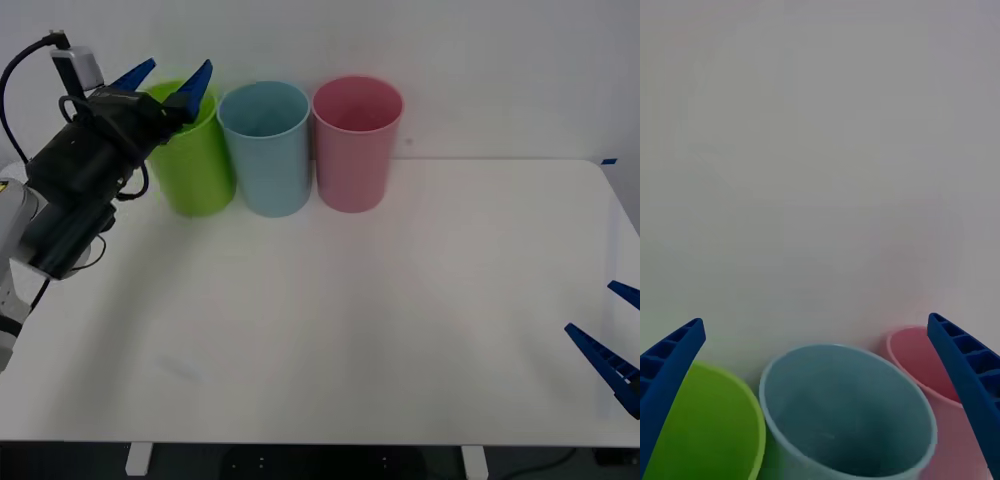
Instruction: Grasp the object on the table and drop it into the matching bin: aluminum can to the light blue bin, PET bottle to the pink bin.
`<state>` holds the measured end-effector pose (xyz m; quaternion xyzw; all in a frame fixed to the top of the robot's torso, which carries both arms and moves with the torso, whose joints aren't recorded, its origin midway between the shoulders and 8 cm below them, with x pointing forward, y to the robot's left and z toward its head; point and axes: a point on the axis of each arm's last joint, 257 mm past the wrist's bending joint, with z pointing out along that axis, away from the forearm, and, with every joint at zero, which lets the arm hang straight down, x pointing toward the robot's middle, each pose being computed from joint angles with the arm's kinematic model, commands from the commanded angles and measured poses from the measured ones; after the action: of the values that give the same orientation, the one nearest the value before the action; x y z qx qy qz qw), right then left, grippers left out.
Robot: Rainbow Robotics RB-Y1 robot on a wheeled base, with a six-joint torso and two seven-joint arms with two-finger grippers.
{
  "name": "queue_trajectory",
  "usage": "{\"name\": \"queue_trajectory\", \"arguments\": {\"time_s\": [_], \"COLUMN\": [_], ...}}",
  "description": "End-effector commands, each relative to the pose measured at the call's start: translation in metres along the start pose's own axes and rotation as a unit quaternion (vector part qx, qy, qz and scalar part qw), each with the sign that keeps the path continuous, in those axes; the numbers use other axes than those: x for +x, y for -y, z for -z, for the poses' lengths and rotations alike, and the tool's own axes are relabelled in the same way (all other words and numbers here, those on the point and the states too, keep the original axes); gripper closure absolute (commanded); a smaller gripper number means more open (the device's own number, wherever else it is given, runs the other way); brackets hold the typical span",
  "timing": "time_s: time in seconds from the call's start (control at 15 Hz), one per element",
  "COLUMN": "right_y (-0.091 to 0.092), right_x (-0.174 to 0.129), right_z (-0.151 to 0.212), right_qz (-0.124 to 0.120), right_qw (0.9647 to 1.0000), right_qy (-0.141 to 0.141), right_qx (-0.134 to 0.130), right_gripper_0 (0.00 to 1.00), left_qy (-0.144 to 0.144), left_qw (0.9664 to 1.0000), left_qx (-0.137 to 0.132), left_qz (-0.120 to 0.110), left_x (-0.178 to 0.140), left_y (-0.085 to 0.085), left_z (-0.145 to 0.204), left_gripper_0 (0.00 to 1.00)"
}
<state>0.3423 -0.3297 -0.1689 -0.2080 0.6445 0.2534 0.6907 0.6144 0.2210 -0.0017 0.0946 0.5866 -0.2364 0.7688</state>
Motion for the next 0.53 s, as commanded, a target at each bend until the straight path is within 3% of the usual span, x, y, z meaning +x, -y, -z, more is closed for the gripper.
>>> {"name": "queue_trajectory", "arguments": {"time_s": [0.07, 0.53], "right_y": [0.0, 0.0], "right_x": [0.0, 0.0], "right_z": [0.0, 0.0], "right_qz": [0.0, 0.0], "right_qw": [1.0, 1.0], "right_qy": [0.0, 0.0], "right_qx": [0.0, 0.0], "right_gripper_0": [0.0, 0.0], "left_qy": [-0.012, -0.049], "left_qw": [0.9996, 0.9955], "left_qx": [0.022, 0.062], "left_qz": [-0.014, -0.052], "left_x": [0.003, 0.001], "left_y": [-0.009, -0.028], "left_z": [0.029, 0.106], "left_gripper_0": [0.0, 0.0]}}
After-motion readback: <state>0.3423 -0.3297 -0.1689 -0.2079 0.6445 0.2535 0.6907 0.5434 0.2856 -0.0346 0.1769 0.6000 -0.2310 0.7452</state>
